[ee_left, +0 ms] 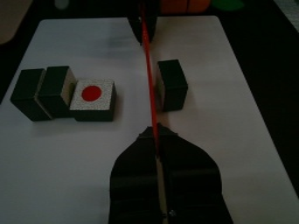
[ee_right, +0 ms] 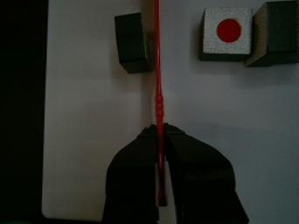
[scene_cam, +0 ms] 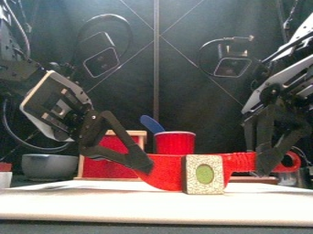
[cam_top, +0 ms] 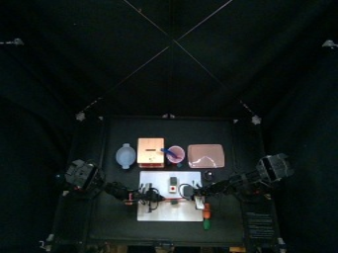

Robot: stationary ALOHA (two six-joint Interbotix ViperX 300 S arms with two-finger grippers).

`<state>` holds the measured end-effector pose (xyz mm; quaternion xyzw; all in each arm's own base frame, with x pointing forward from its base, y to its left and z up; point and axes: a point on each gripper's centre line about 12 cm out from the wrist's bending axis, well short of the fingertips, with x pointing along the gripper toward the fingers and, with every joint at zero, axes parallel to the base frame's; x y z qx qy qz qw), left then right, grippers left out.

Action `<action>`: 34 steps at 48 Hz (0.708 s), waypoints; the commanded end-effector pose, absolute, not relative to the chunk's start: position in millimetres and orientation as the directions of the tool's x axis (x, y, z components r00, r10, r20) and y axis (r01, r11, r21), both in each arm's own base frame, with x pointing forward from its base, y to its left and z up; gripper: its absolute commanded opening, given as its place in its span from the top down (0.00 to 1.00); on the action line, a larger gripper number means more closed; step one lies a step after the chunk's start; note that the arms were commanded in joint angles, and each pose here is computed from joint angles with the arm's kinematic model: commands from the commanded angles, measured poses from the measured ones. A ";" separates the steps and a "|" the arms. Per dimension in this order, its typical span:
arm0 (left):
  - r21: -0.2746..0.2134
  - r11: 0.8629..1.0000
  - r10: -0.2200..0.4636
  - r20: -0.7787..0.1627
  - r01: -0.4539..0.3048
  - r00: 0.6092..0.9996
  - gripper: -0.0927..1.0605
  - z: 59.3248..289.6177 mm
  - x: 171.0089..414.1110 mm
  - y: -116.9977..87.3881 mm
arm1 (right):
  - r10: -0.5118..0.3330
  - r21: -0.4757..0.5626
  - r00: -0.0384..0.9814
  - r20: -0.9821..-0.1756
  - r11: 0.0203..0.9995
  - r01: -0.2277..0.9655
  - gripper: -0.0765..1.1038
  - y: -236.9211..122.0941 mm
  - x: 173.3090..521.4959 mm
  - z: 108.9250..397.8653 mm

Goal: Cut the sushi into 4 pieces with the knife
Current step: Cut the sushi into 4 pieces

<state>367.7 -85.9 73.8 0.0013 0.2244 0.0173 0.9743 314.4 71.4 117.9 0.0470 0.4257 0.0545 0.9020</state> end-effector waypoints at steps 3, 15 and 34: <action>-0.008 0.999 0.042 -0.364 -0.049 0.930 0.75 101.9 377.6 -78.9 | 0.146 0.140 0.699 -0.700 0.988 -0.066 0.87 70.0 317.6 153.5; -0.029 0.997 0.055 -0.269 -0.065 0.961 0.46 141.6 381.2 -64.5 | 0.143 0.142 0.723 -0.676 0.988 -0.063 0.87 63.4 293.9 171.6; -0.072 0.988 0.122 -0.151 -0.134 0.981 0.17 190.8 355.1 -34.3 | 0.150 0.245 0.713 -0.685 0.969 0.032 0.87 47.9 218.8 191.8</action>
